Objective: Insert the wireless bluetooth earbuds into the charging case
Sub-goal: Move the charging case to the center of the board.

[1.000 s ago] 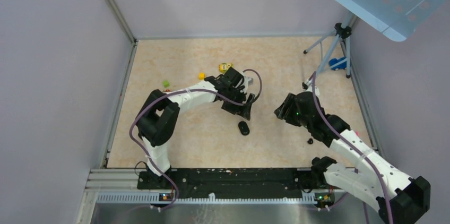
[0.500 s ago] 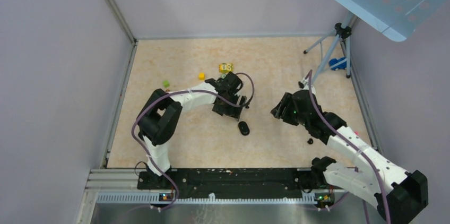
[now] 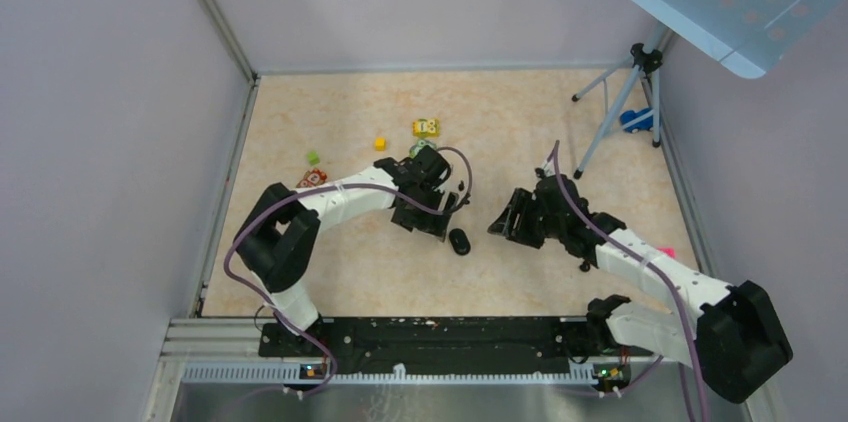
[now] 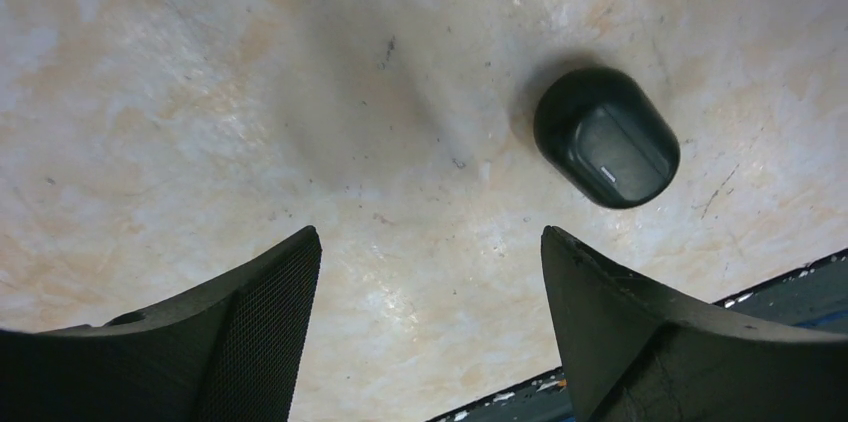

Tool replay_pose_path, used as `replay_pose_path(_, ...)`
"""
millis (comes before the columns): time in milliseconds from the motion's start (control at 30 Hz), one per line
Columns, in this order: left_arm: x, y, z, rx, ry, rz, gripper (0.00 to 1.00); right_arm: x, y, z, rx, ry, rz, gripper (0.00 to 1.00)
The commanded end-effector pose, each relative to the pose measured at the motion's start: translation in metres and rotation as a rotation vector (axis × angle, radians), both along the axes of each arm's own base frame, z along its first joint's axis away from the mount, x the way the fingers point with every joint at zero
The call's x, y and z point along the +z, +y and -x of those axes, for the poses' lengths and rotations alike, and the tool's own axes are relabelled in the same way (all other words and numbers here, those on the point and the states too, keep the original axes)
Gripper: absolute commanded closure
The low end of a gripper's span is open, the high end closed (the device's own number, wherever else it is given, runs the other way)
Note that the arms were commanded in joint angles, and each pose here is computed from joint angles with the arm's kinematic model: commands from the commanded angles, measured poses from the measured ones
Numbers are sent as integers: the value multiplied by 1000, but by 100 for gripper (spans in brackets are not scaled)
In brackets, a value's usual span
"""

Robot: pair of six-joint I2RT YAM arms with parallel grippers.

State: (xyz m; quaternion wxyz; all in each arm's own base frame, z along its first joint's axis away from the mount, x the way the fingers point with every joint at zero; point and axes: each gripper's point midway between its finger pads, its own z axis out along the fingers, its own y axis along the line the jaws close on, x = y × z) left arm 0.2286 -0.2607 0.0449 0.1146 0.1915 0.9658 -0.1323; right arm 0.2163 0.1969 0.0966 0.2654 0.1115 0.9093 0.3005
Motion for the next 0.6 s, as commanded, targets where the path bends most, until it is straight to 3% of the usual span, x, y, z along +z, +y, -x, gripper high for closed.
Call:
replay_pose_path(0, 32, -13, -36, 82, -125, 51, 15, 0, 26, 6, 112, 31, -120, 48)
replay_pose_path(200, 38, -56, -56, 20, -122, 98, 17, -8, 7, 12, 98, 44, -5, 49)
replay_pose_path(367, 32, -67, -76, -1, -172, -1, 17, 5, -27, 5, 8, -23, 147, 48)
replay_pose_path(567, 6, -62, -59, -83, -143, -108, 18, 32, -52, -14, -57, -132, 277, 48)
